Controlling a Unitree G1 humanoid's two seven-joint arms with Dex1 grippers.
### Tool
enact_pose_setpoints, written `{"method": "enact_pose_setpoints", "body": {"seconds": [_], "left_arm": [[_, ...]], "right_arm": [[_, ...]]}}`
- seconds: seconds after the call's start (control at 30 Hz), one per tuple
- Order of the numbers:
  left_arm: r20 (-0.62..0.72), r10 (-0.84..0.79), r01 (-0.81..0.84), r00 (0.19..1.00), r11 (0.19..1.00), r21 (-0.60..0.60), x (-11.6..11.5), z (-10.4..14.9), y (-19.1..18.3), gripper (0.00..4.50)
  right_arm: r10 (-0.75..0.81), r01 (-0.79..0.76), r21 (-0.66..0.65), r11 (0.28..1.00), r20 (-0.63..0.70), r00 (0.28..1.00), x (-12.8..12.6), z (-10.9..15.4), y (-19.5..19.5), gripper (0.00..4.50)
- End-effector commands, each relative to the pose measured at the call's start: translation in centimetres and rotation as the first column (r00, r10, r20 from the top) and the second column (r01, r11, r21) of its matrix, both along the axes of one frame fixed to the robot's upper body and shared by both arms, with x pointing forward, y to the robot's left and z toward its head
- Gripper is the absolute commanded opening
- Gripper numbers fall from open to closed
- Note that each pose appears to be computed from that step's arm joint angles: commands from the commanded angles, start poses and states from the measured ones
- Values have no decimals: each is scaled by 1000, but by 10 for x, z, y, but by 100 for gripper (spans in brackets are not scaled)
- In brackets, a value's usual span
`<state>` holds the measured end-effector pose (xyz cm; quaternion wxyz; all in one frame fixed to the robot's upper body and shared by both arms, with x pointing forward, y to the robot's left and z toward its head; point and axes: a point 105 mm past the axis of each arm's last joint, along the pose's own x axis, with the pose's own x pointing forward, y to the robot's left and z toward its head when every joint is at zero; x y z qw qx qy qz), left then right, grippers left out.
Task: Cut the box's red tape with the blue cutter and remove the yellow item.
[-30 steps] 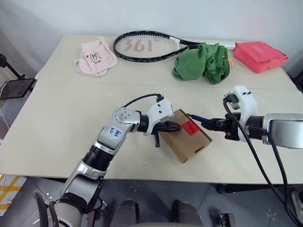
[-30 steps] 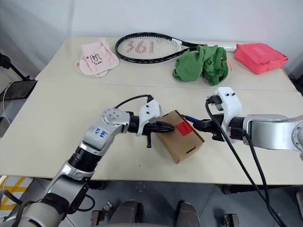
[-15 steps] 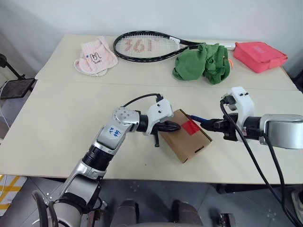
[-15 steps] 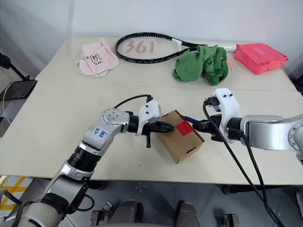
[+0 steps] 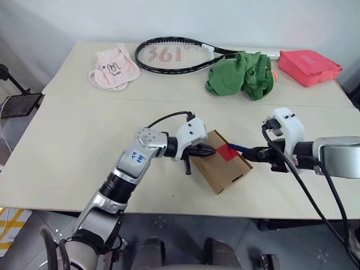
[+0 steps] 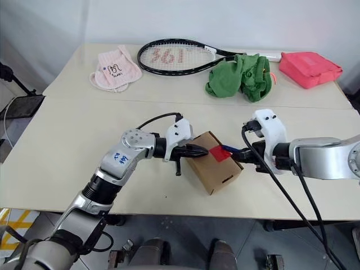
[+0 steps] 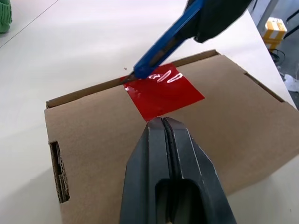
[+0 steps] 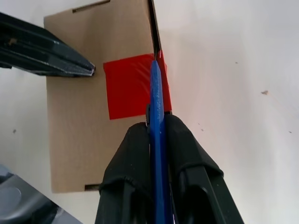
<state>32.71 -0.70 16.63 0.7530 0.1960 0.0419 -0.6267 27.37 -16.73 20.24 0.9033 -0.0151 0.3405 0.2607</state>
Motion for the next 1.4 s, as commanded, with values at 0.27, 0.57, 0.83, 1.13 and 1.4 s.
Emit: {"method": "enact_pose_setpoints", "body": {"seconds": [0.27, 0.57, 0.83, 1.13, 1.4], "left_arm": [[-104, 26, -20, 994, 998, 63, -9, -26, -6, 0], [-130, 44, -29, 991, 992, 119, -11, -39, -4, 0], [-121, 46, -31, 992, 992, 118, -10, -37, -4, 0], [-45, 6, -5, 999, 999, 32, -2, -9, 2, 0], [77, -179, 187, 981, 975, -121, -10, 40, 27, 0]], "right_arm": [[45, -52, -77, 996, -96, 994, -15, -9, -7, 18], [76, -87, -99, 991, -115, 990, -23, -9, -9, 18], [61, -76, -124, 989, -118, 991, -33, -2, -20, 18], [196, -199, 22, 980, 95, 976, -40, 60, -7, 18], [-174, 158, 77, 984, 282, 944, -24, 47, -88, 18]]}}
